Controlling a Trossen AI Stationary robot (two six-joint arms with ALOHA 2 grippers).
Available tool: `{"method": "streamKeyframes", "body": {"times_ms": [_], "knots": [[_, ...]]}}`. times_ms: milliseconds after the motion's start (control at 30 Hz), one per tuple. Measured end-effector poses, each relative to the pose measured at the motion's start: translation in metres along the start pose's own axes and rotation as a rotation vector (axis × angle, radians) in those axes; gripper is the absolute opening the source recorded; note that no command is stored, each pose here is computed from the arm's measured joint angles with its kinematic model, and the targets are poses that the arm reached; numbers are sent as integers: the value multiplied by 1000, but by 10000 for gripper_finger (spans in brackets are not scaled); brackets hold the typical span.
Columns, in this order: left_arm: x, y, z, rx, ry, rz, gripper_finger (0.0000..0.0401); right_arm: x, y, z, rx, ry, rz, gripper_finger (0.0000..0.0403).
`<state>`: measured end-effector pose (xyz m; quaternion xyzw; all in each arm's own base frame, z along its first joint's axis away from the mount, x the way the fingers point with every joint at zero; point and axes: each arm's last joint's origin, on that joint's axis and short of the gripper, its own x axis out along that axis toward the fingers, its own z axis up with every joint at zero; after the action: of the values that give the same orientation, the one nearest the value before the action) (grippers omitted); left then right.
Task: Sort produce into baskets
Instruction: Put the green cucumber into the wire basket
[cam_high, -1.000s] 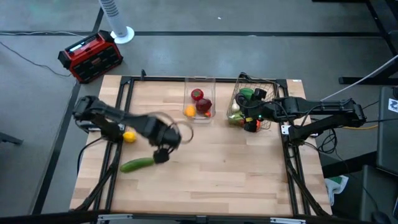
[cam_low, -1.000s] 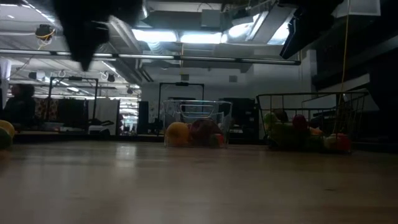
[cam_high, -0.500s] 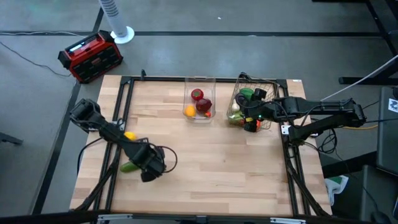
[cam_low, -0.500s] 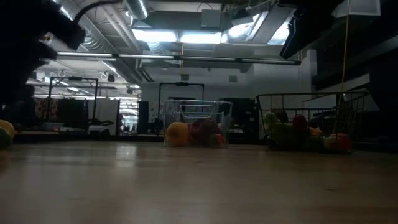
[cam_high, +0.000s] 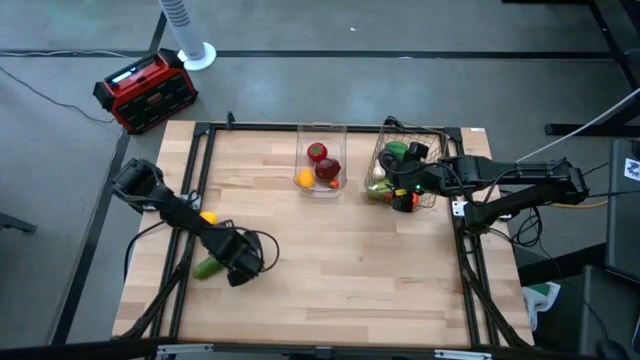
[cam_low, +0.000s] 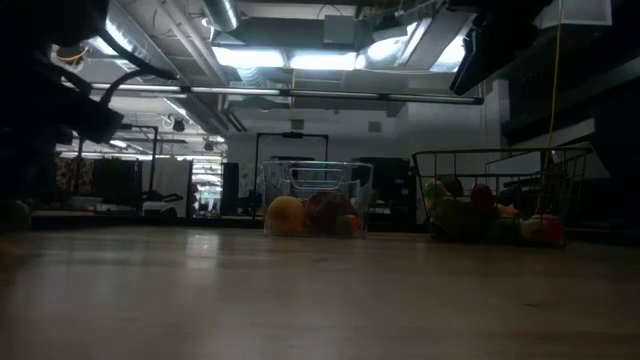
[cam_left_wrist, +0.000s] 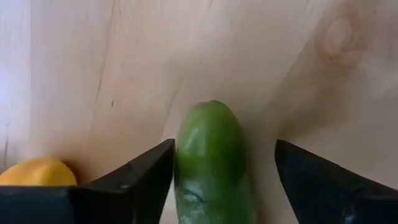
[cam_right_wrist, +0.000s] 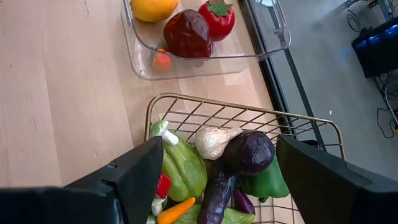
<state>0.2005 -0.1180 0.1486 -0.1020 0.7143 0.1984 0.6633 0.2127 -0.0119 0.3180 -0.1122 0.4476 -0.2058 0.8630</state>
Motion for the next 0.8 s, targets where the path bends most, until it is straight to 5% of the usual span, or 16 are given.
{"method": "streamKeyframes", "body": {"times_ms": [400, 600, 800], "knots": [[2, 2, 13, -22, -8, -78, 124, 0, 0, 0, 0, 0, 0, 308], [-2, 2, 26, -70, -26, -141, 118, 0, 0, 0, 0, 0, 0, 308], [-24, -7, 65, -107, -230, -369, 139, 0, 0, 0, 0, 0, 0, 308]]}}
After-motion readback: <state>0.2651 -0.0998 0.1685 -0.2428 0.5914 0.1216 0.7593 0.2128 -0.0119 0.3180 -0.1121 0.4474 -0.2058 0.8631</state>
